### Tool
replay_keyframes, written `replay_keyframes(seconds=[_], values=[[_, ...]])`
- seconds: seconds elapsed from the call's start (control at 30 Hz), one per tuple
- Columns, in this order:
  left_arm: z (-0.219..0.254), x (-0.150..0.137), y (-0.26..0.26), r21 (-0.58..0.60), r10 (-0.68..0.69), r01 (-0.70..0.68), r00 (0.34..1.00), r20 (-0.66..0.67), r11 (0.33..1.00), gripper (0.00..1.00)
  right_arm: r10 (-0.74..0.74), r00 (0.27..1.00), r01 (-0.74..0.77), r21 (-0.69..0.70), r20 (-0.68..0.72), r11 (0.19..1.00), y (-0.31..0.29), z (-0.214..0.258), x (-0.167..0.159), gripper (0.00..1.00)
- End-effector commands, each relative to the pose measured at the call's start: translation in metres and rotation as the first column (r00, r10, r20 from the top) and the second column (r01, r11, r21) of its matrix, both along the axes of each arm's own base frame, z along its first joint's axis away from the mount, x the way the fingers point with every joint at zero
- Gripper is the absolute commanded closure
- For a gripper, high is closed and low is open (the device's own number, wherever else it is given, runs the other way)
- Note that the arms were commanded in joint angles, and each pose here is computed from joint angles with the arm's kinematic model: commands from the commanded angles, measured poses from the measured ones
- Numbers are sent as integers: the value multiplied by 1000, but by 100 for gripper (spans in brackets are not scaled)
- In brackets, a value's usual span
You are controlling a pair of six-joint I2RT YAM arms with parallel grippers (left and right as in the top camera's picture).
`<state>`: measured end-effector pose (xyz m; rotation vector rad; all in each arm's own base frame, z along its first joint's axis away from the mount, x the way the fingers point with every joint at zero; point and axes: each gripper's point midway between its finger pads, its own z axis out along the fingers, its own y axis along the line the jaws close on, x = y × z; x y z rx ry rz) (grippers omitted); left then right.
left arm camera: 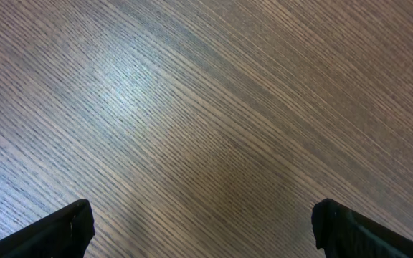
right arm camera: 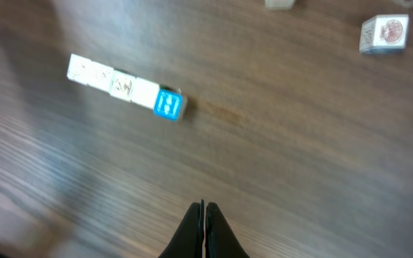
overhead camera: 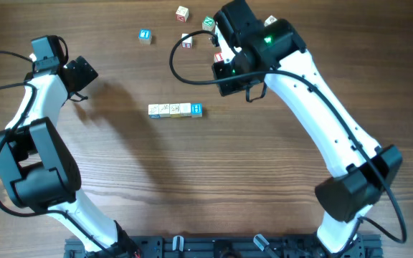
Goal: Form a horizontal line
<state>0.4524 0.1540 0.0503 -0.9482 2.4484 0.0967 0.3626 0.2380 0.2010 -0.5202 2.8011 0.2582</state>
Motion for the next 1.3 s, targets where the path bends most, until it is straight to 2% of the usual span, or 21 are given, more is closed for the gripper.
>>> replay_keyframes(seconds=[0.0,0.13,0.43,0.63,0.77,0.97,1.13,1.27], values=[[-3,-1,3,9,3,-3,1000,-7,1000,0,31,991,-28,24,-133,999,10,-72,-15,96],[-3,-1,3,9,3,-3,1000,-7,1000,0,-68,989,76,60,-128,995,14,-107,-8,96],[-3,-1,3,9,3,-3,1000,-7,1000,0,-177,975,191,100,-134,977,19,-124,-3,96],[-3,-1,3,9,3,-3,1000,-7,1000,0,-235,957,253,93,-172,963,17,-144,-14,96],[-3,-1,3,9,3,-3,1000,-7,1000,0,-229,958,250,108,-174,962,29,-158,-24,96],[-3,-1,3,9,3,-3,1000,-7,1000,0,-193,974,216,226,-119,950,72,-163,-28,96],[-3,-1,3,9,3,-3,1000,-7,1000,0,-192,977,208,208,-94,956,86,-174,-38,96],[-3,-1,3,9,3,-3,1000,-7,1000,0,-265,954,287,175,-143,942,81,-187,-42,96]])
